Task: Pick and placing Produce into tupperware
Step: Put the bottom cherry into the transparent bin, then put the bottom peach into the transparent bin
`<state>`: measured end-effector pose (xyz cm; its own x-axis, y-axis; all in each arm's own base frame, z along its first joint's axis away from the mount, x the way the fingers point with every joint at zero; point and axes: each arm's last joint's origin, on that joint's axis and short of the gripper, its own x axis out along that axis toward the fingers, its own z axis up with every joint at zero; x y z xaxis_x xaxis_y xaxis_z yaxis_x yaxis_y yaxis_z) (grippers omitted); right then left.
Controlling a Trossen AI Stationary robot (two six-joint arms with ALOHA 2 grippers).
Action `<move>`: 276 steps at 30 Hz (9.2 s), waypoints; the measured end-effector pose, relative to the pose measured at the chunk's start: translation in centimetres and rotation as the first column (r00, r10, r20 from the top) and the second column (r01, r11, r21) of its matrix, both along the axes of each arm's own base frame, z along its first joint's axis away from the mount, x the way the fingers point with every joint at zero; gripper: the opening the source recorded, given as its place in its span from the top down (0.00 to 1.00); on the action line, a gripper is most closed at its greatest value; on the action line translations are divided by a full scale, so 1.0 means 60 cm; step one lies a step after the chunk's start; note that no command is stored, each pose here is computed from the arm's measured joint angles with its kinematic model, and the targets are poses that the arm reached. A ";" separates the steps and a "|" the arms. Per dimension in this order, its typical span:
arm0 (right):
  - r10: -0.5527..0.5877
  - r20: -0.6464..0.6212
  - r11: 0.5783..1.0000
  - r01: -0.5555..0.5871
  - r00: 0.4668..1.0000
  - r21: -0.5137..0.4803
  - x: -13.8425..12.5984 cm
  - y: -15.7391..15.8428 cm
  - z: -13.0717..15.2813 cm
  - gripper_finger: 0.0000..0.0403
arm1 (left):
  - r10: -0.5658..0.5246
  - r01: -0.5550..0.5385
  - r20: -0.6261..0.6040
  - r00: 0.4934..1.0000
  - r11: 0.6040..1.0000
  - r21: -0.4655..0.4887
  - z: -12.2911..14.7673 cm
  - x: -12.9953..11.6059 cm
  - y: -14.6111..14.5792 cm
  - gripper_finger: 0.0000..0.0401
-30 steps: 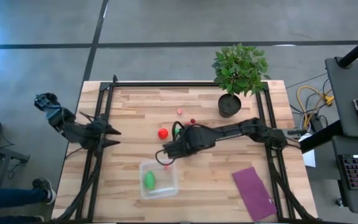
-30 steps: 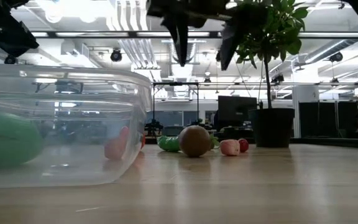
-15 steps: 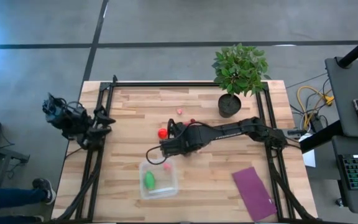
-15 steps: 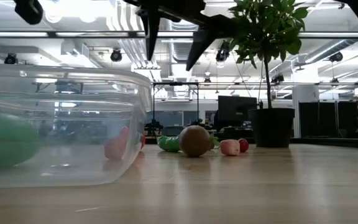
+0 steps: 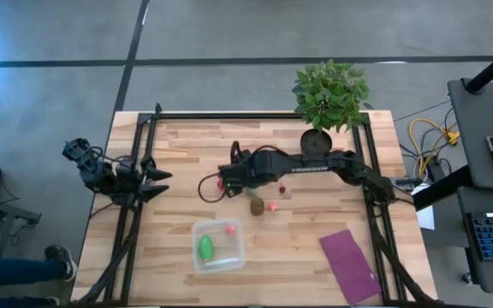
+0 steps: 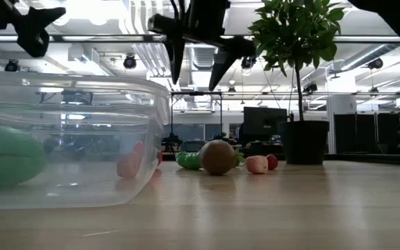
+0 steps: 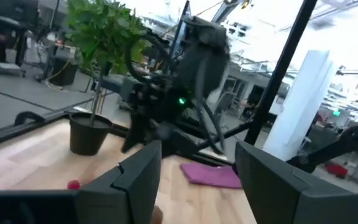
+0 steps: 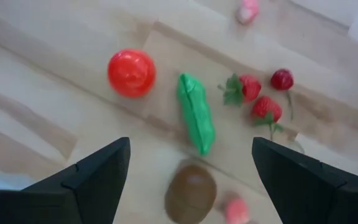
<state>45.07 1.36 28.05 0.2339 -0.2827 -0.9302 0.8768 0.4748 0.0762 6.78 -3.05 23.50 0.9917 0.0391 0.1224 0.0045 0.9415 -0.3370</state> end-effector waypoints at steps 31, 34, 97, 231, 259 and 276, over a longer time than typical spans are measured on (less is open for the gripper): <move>-0.042 0.004 0.976 0.040 0.999 0.215 -0.031 -0.285 -0.067 0.18 | 0.067 -0.072 -0.296 0.953 0.997 -0.005 -0.081 0.007 -0.003 0.52; -0.061 0.063 0.964 0.042 0.996 0.264 -0.030 -0.306 -0.085 0.18 | 0.067 -0.072 -0.296 0.953 0.997 -0.005 -0.081 0.007 -0.003 0.52; -0.601 0.005 0.798 0.601 0.799 -0.034 -0.099 0.228 -0.072 0.19 | 0.066 -0.071 -0.296 0.953 0.997 -0.005 -0.080 0.007 -0.003 0.52; 0.143 -0.274 0.985 -0.111 0.951 0.129 -0.077 0.158 -0.049 0.56 | 0.066 -0.071 -0.296 0.953 0.997 -0.005 -0.081 0.007 -0.003 0.52; 0.282 -0.158 0.942 -0.242 0.946 0.231 -0.116 0.031 -0.130 0.67 | 0.067 -0.070 -0.302 0.951 0.998 0.001 -0.082 0.008 -0.003 0.52; 0.295 -0.125 0.931 -0.256 0.947 0.258 -0.129 0.032 -0.165 0.48 | 0.067 -0.070 -0.302 0.951 0.998 0.001 -0.082 0.008 -0.004 0.52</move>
